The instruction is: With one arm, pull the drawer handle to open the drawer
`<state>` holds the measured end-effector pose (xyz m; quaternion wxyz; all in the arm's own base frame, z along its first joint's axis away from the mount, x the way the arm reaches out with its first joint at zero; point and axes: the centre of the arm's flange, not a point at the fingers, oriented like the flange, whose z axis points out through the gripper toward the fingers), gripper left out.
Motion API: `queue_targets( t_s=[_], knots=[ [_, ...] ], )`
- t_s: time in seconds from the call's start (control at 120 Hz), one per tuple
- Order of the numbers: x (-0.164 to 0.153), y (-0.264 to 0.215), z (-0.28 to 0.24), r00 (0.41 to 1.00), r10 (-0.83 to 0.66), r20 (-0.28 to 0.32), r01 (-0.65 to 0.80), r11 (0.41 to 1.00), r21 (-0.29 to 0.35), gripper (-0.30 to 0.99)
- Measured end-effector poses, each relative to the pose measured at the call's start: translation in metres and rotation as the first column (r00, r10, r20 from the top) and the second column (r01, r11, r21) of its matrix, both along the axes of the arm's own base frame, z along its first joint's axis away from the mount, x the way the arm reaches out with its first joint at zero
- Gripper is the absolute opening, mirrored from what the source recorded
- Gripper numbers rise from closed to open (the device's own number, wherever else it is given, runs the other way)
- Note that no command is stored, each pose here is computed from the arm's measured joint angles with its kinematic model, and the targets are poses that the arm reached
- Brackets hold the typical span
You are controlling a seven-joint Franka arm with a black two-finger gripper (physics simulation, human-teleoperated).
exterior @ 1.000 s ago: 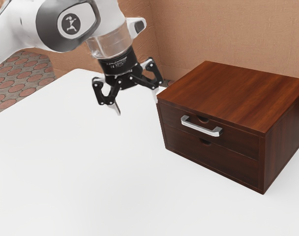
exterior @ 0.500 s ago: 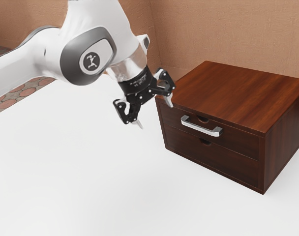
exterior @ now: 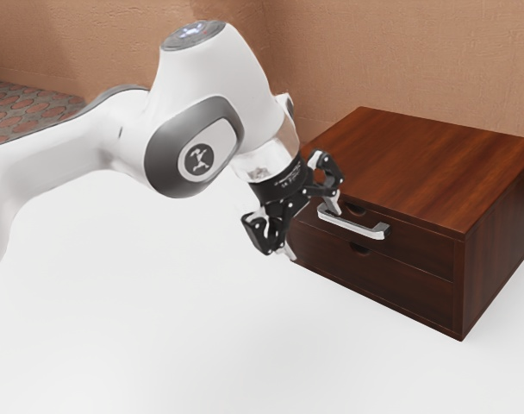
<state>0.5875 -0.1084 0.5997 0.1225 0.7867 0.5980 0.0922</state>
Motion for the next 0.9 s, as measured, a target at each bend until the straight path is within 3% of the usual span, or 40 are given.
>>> queue_targets(
  t_s=[0.65, 0.9],
  knots=[
    [0.015, 0.016, -0.022, 0.988, 0.129, 0.090, -0.124, 0.991, -0.053, 0.69],
    [0.019, -0.004, -0.028, 0.988, 0.114, 0.105, -0.107, 0.992, -0.062, 0.69]
  ],
)
